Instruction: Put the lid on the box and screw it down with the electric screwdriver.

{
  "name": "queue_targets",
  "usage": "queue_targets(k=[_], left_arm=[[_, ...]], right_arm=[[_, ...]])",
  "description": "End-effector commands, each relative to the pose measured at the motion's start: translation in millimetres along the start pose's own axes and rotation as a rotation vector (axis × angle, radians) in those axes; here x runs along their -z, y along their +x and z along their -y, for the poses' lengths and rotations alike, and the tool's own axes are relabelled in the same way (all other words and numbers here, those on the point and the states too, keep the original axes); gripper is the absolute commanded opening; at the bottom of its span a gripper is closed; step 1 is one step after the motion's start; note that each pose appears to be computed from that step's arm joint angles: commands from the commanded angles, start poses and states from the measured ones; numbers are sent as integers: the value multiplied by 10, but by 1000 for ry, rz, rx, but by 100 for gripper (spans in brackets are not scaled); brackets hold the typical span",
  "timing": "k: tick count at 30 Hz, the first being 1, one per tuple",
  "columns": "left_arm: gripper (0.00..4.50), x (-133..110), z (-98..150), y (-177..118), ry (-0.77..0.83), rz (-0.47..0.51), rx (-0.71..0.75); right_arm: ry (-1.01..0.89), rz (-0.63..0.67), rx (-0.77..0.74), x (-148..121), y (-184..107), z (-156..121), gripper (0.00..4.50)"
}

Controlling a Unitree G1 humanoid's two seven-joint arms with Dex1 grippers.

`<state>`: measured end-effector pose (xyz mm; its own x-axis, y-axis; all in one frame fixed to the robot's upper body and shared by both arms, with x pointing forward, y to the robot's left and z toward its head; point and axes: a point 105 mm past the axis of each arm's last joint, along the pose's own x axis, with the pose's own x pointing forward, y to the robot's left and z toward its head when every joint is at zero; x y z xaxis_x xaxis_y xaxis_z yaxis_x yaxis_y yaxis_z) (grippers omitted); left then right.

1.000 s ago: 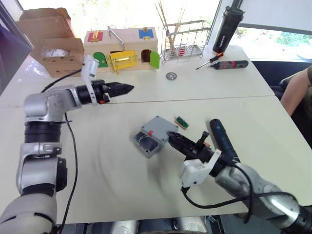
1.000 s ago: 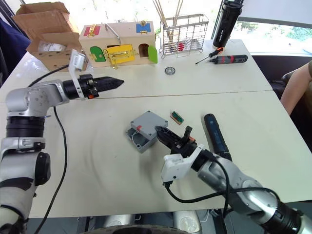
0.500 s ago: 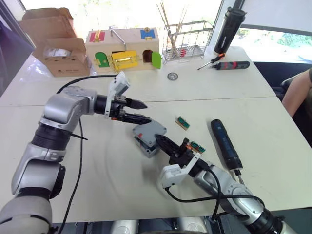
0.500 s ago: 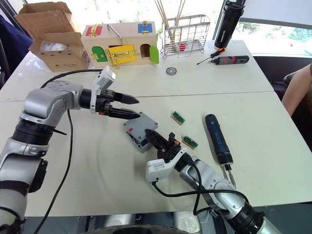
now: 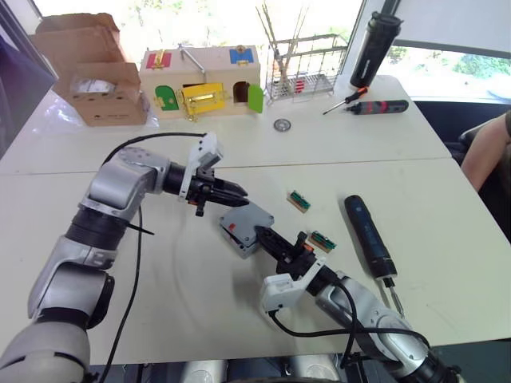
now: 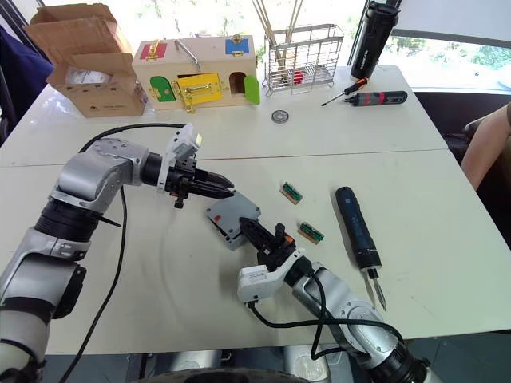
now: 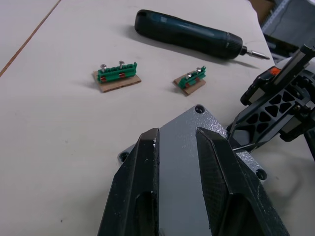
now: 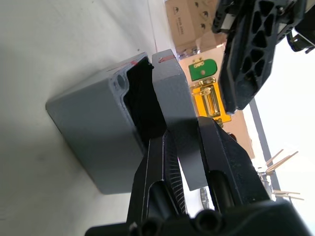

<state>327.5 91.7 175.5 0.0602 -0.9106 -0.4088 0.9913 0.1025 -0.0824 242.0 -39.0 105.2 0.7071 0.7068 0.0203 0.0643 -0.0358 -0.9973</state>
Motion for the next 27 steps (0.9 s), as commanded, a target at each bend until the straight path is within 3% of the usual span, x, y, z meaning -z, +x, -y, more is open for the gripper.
queue_targets(k=[1,13,21,23,27], left_arm=[[116,-22,41,29,48,-12,16],[116,40,33,137,89,-60,50],[116,311,14,239,160,-175,76],[112,375,17,275,168,-190,83],[112,424,17,304,170,-199,86]], right_arm=[[-6,6,25,-47,4,36,10],[4,-53,9,-75,45,-122,10],[12,-57,-3,-127,-18,-174,10],[13,-56,-4,-132,-20,-180,112],[6,-51,-5,-134,-37,-173,272]])
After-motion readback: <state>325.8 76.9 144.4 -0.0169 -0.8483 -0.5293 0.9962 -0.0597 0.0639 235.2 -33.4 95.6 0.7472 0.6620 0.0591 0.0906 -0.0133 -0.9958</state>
